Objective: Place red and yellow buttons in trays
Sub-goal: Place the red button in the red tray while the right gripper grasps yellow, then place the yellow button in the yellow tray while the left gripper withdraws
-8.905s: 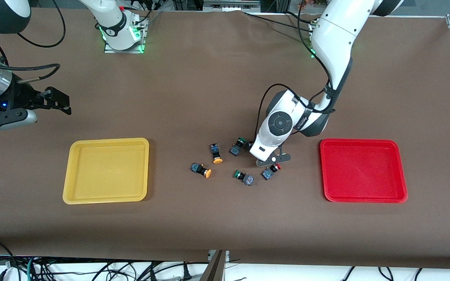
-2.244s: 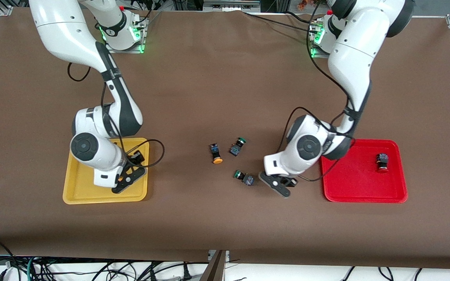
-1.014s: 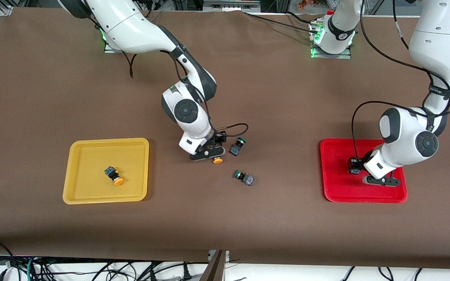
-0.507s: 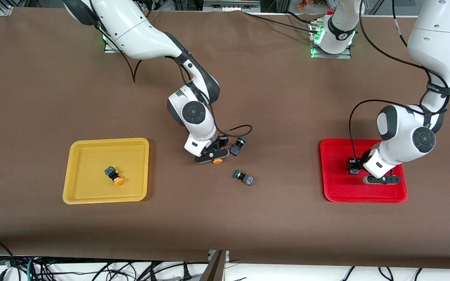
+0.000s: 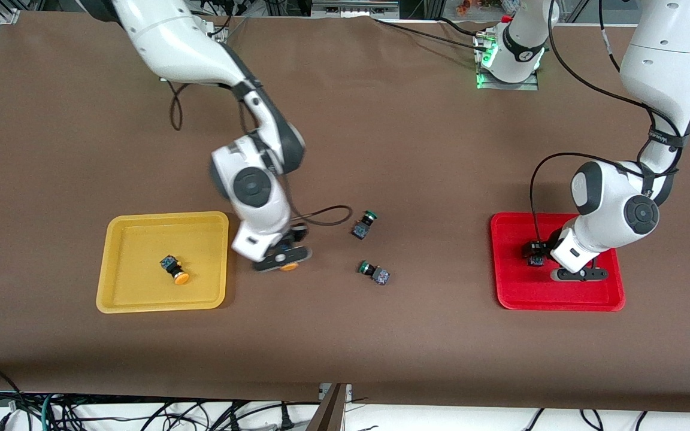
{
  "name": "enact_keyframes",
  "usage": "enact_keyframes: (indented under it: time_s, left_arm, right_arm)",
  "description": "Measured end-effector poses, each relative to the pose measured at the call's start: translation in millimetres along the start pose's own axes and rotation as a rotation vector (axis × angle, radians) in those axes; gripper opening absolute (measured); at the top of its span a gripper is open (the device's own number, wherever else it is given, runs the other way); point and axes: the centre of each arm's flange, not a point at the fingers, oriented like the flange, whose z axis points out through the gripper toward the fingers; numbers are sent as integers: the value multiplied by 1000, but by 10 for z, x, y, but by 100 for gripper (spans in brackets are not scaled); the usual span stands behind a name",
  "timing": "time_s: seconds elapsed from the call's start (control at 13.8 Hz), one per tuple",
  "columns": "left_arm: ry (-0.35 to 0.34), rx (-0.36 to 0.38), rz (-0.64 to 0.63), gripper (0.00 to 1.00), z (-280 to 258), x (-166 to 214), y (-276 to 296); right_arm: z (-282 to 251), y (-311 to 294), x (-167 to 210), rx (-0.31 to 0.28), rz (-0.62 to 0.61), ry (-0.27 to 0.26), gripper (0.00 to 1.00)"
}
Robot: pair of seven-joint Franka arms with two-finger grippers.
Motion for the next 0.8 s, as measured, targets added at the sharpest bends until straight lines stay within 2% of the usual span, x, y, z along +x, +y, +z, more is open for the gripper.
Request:
enact_keyframes:
  time_s: [0.07,0.14,0.29,0.43,0.58,0.8]
  left_arm:
    - [12,0,3,94,-62,49,21]
    - [13,0,6,100,-143,107,44]
    - [-15,0,17,100,-371,237,118]
    - [-36,1,26,100,-638,360,179]
    - [-59,2,32,100,-932,460,227]
    - [-92,7,52,100,-1670,582,376]
  right_arm:
    - [-53,428,-26,-33,-15,-28,33]
    - [-38,774,-83,-55,-13,-53,33]
    - [169,1175,-241,-77,16,-102,33]
    - [477,1342,-395,-78,37,-127,33]
    - [720,1404,-527,-75,43,-132,33]
    - [820,1393,-585,-67,47,-129,33]
